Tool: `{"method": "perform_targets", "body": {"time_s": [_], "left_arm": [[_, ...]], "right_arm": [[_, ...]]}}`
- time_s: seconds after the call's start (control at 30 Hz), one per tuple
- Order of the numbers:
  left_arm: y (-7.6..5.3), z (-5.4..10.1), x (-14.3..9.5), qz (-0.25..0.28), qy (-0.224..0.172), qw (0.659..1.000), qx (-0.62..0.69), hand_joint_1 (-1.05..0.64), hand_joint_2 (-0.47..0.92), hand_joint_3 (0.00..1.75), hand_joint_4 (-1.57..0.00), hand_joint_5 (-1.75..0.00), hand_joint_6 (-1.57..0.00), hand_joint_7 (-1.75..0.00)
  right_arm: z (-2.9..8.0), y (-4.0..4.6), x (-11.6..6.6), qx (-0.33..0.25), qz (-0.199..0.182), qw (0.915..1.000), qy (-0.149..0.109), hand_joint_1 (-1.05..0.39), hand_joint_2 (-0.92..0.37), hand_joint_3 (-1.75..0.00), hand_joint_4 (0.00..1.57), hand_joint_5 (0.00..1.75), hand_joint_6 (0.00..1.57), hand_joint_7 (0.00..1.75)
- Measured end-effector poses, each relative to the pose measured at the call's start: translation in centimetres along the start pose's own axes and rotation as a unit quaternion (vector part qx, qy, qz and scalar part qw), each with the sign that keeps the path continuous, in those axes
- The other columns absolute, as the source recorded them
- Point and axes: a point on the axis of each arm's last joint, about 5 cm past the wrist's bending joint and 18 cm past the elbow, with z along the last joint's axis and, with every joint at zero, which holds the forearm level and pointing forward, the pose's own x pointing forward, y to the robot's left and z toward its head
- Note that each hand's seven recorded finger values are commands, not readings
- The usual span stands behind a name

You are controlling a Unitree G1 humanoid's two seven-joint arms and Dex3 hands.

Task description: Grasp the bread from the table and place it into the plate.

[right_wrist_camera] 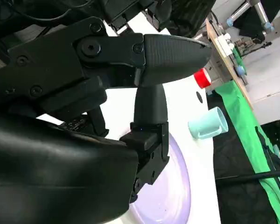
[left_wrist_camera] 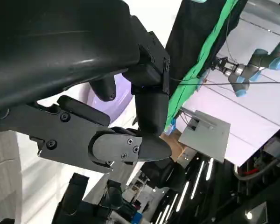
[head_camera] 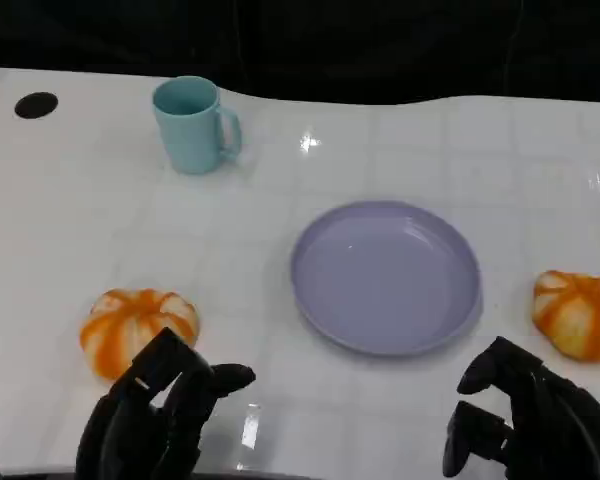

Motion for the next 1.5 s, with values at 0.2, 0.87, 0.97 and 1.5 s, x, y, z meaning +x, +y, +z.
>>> {"method": "perform_targets", "body": {"time_s": [0.2, 0.87, 0.97, 1.5], "left_arm": [[0.1, 0.1, -0.1, -0.013, 0.0, 1.0, 0.001, -0.54, 0.92, 0.39, -0.63, -1.53, -0.68, -0.8], [0.0, 1.7, 0.0, -0.014, -0.037, 0.996, 0.076, -0.59, 0.92, 0.23, -0.52, -0.81, -0.65, -0.08], [0.0, 2.5, 0.0, -0.019, -0.043, 0.991, 0.129, -0.59, 0.92, 0.21, -0.43, -0.61, -0.55, -0.01], [-1.3, 6.2, -0.4, -0.048, -0.023, 0.916, 0.398, -0.55, 0.92, 0.04, -0.17, -0.12, -0.24, 0.0]], "right_arm": [[0.0, 0.03, 0.0, -0.001, 0.001, 1.0, -0.001, -0.5, -0.92, -0.53, 0.72, 1.75, 0.44, 1.75], [0.1, 0.19, -0.1, -0.001, 0.001, 1.0, -0.005, -0.5, -0.92, -0.54, 0.73, 1.75, 0.44, 1.75], [0.1, 0.2, -0.1, -0.001, 0.001, 1.0, -0.005, -0.51, -0.92, -0.54, 0.73, 1.75, 0.44, 1.75], [0.2, 0.28, -0.1, -0.001, 0.002, 1.0, -0.004, -0.51, -0.92, -0.53, 0.74, 1.75, 0.45, 1.75]]}}
